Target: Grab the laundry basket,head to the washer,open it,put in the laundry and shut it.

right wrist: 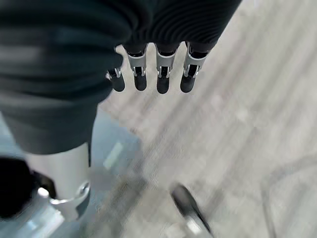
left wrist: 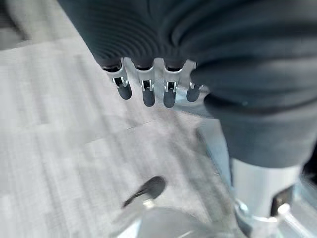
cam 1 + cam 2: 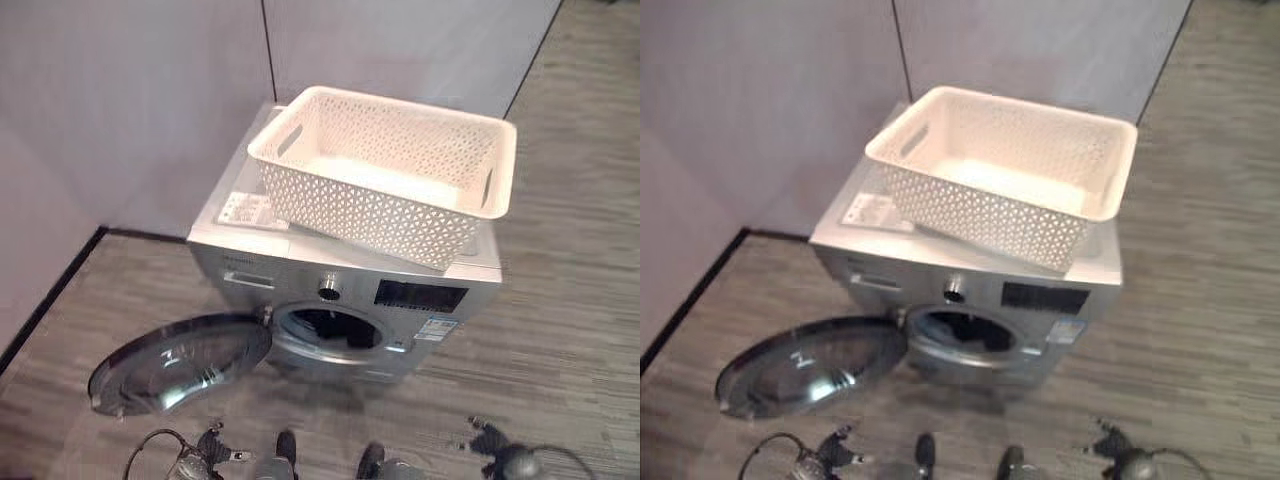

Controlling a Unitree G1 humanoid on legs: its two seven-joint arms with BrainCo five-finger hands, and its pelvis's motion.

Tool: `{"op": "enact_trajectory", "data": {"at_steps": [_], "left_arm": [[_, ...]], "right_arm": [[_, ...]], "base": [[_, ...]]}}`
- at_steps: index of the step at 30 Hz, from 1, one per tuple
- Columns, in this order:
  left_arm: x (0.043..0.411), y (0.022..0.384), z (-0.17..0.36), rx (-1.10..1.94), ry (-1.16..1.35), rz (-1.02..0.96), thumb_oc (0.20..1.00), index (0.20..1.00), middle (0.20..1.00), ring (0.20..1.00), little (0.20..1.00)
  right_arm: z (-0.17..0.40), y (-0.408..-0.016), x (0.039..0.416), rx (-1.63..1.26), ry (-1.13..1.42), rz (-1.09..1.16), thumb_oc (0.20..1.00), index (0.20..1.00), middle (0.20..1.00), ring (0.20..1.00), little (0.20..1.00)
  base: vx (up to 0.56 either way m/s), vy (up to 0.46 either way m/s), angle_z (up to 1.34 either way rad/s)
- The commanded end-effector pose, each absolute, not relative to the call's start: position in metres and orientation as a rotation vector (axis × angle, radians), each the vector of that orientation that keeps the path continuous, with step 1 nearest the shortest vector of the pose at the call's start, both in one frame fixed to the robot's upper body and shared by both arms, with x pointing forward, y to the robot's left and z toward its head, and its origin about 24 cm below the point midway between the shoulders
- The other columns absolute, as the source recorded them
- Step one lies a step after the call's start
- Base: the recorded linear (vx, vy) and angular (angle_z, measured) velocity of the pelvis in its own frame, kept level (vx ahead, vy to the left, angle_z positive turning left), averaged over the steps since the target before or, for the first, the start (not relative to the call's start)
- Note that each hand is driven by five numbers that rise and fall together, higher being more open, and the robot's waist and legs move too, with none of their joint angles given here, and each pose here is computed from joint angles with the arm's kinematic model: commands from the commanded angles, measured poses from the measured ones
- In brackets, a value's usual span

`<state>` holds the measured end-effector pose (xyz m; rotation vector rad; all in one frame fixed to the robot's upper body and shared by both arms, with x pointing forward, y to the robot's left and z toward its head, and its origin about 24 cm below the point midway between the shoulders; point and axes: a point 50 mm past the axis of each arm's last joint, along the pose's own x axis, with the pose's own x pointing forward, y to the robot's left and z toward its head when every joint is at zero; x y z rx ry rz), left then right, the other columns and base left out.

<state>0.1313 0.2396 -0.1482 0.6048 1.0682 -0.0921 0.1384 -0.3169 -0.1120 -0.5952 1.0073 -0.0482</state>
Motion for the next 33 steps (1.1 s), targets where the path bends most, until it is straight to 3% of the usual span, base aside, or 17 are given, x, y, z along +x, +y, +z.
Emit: {"op": "enact_trajectory", "data": {"at_steps": [1,7,18,25,33], "left_arm": [[0.133,0.262,-0.141,0.567,1.057,0.033,1.0,1.0,1.0,1.0,1.0],[0.12,0.259,-0.147,0.494,1.102,0.051,1.0,1.0,1.0,1.0,1.0],[0.133,0.281,-0.13,0.565,0.98,0.11,1.0,1.0,1.0,1.0,1.0],[0.174,0.303,-0.066,0.729,0.569,0.076,1.0,1.0,1.0,1.0,1.0],[0.232,0.349,0.015,0.851,0.296,0.338,1.0,1.0,1.0,1.0,1.0]], "right_arm": [[-0.12,-0.305,0.132,-0.531,1.008,-0.062,1.0,1.0,1.0,1.0,1.0],[-0.136,-0.289,0.109,-0.463,1.095,-0.046,1.0,1.0,1.0,1.0,1.0],[-0.133,-0.261,0.135,-0.491,0.968,0.081,1.0,1.0,1.0,1.0,1.0],[-0.124,-0.256,0.149,-0.508,0.875,0.109,1.0,1.0,1.0,1.0,1.0],[-0.129,-0.242,0.143,-0.572,0.888,0.248,1.0,1.0,1.0,1.0,1.0]], "base": [[0.01,0.309,0.46],[0.04,0.231,0.0],[-0.03,0.177,-0.07],[-0.02,0.072,0.14],[0.01,0.029,0.09]]}}
